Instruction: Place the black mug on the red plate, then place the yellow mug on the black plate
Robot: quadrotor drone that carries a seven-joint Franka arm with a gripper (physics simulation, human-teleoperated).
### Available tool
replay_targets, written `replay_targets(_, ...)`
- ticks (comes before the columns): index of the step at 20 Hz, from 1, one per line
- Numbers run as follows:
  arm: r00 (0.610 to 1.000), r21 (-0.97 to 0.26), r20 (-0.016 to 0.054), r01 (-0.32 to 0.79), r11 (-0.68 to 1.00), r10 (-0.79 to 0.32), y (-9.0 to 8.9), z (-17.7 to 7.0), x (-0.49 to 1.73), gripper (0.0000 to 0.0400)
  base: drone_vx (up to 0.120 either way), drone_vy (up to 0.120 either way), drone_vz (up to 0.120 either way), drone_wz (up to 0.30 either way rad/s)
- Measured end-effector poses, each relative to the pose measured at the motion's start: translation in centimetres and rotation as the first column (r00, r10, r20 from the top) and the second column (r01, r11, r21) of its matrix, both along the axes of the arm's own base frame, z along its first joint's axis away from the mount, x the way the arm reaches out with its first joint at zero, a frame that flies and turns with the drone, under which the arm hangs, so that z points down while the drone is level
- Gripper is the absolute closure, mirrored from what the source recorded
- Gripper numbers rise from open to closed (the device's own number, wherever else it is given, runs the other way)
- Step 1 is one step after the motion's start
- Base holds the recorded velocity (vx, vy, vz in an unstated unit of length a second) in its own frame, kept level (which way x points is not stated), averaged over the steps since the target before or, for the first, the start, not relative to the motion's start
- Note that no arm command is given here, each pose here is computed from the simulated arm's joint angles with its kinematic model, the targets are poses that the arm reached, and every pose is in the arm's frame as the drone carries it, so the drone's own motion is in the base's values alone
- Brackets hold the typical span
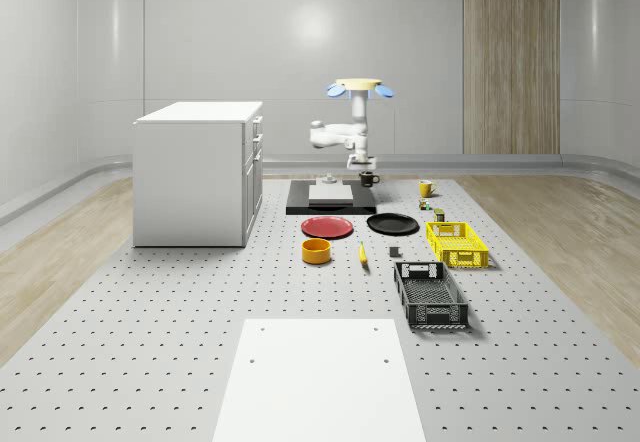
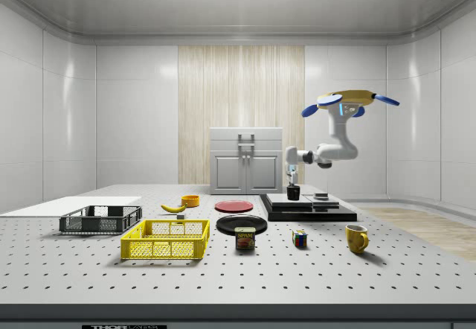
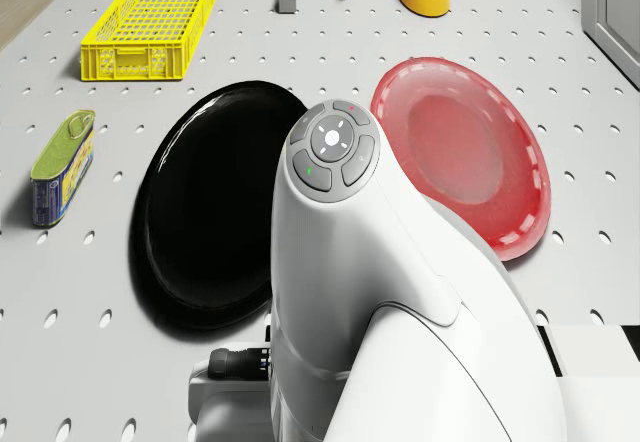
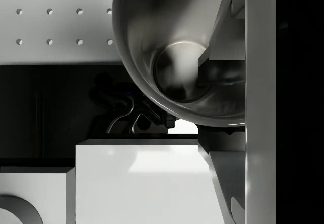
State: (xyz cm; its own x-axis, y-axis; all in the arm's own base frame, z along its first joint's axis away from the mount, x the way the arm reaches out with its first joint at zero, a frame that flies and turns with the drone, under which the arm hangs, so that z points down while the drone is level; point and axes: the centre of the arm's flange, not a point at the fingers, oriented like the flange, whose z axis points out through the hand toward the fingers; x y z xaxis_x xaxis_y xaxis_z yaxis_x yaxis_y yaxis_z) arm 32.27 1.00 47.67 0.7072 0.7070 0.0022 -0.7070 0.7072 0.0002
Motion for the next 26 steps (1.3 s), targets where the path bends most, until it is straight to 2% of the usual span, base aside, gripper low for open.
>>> replay_targets(26, 1.0, 0.0, 0.0, 0.0, 1.0, 0.0, 0.0, 0.0, 0.0, 0.029, 0.12, -0.12, 0.0, 0.0)
